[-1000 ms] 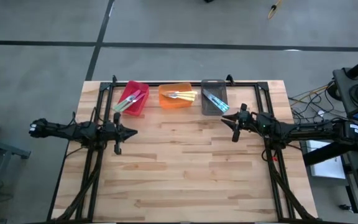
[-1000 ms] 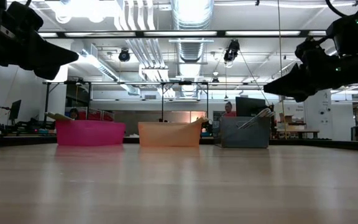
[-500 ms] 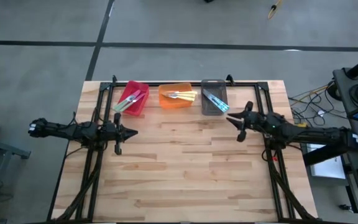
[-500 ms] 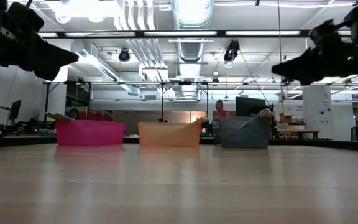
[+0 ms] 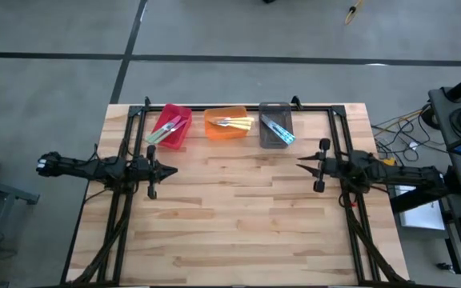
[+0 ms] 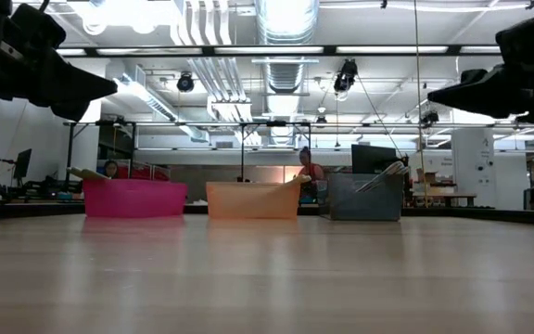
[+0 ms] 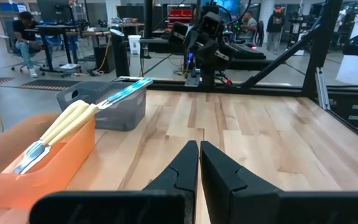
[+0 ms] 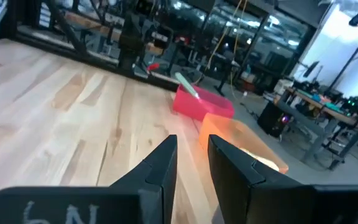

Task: Sort silverware by color (type)

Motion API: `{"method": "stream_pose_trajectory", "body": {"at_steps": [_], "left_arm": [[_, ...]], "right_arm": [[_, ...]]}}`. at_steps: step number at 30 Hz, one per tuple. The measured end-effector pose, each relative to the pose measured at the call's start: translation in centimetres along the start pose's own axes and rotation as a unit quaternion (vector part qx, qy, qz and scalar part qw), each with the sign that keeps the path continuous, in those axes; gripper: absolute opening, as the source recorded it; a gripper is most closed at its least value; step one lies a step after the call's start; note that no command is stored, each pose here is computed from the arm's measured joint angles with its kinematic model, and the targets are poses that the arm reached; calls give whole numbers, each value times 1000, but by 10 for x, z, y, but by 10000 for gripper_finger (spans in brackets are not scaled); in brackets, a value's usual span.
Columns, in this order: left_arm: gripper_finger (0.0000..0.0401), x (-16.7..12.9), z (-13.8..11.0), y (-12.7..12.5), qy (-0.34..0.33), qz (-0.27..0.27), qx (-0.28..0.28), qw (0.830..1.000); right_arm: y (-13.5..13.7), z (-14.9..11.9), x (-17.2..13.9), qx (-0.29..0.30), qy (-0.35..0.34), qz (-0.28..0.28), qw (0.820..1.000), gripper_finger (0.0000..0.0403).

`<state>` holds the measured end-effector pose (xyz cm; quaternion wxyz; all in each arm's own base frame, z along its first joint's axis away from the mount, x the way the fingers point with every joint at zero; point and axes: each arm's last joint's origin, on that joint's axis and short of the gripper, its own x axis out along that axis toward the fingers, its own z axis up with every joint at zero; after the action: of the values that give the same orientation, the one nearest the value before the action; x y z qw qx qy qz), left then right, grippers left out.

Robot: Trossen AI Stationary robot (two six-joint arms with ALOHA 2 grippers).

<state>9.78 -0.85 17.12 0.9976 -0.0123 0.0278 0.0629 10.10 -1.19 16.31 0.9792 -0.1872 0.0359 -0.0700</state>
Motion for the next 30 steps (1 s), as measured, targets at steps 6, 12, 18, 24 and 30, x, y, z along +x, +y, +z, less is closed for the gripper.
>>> {"method": "stream_pose_trajectory", "body": {"at_steps": [6,12,18,24,30], "left_arm": [[0,0,0,0,0,0,0,1000],[0,0,0,0,1,0,0,1000],[0,1,-1,0,5,0,1,1000],[0,1,-1,0,4,0,1,1000],[0,1,-1,0,5,0,1,1000]], "right_arm": [[-3,6,-5,8,-39,-17,999,86],[-5,11,-4,9,-62,-27,998,76],[-4,9,-2,9,-51,-23,998,75],[-4,9,-2,9,-51,-23,998,84],[-4,9,-2,9,-49,-22,999,85]]}}
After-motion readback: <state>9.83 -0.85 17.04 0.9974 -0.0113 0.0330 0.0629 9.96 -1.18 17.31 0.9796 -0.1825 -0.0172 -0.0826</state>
